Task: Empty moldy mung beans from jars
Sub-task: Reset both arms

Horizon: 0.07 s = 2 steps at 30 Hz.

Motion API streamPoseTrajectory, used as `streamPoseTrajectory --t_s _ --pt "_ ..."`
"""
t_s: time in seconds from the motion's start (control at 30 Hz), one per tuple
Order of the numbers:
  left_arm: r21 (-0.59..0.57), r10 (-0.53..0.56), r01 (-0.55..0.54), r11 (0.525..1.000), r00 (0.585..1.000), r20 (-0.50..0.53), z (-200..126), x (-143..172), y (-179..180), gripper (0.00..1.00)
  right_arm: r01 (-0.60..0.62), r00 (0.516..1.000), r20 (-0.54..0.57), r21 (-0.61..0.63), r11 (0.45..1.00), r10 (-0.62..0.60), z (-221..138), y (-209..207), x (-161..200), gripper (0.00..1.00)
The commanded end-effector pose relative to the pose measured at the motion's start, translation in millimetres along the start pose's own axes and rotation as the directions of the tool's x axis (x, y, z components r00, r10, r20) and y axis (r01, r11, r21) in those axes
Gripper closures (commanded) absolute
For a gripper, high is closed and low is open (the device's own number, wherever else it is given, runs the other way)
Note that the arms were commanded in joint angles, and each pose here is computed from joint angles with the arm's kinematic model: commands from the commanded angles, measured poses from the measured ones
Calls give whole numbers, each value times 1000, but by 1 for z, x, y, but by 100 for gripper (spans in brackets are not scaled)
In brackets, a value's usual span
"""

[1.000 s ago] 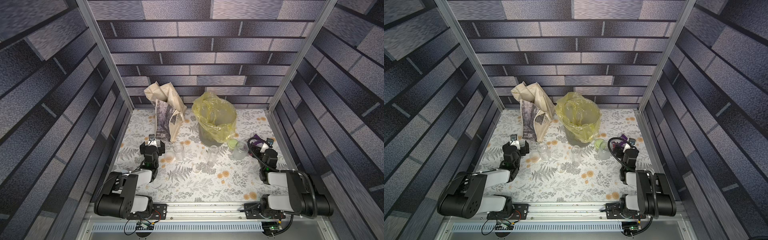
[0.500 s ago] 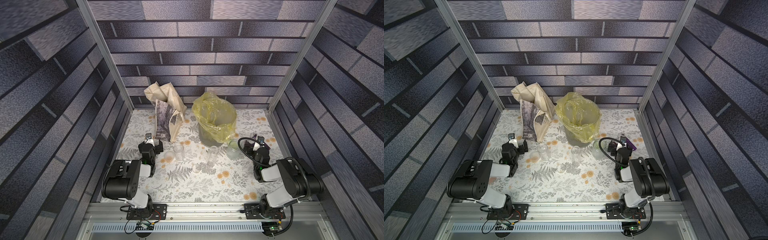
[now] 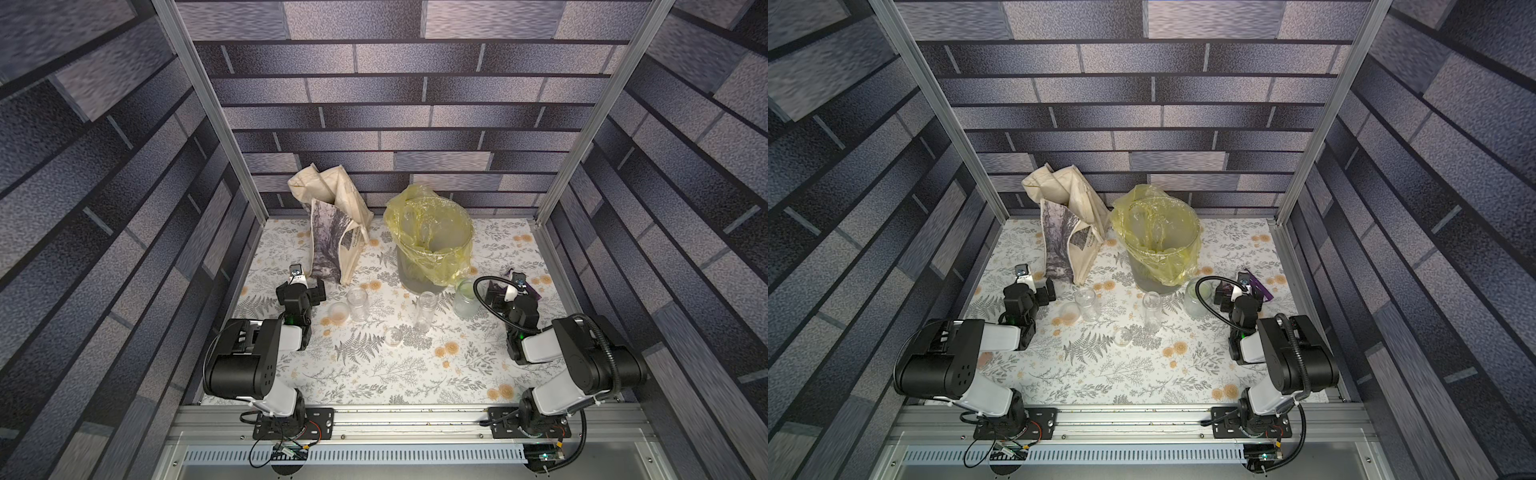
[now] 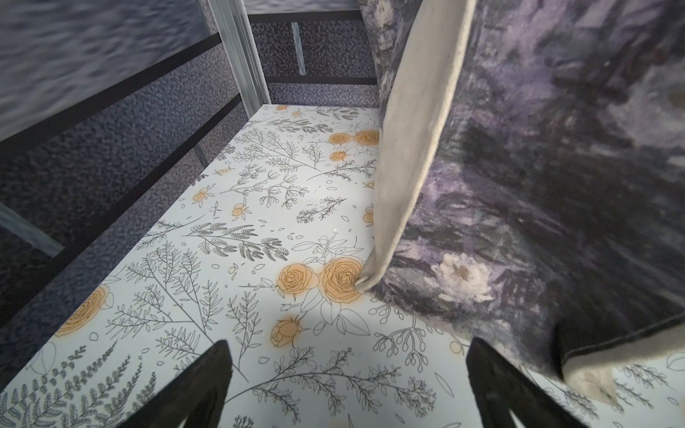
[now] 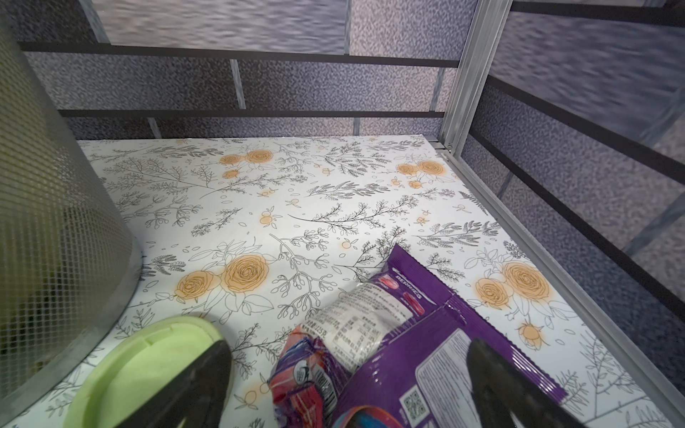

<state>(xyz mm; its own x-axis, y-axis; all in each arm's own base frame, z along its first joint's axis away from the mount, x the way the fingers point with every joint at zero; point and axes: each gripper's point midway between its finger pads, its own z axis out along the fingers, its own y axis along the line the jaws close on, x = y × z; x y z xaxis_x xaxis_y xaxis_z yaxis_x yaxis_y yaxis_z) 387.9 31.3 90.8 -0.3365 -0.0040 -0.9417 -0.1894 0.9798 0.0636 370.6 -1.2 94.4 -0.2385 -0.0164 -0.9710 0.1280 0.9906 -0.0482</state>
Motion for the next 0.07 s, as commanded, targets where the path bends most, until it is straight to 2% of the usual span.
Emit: streamPoseTrajectory --t_s 0.0,0.03 --pt "-11 -20 20 1000 1000 -2 4 -4 2 0 -15 1000 2 40 999 15 6 -4 -8 0" --pt "-13 -21 21 1000 1000 -1 4 -4 2 0 -15 1000 4 42 999 15 6 -5 -8 0"
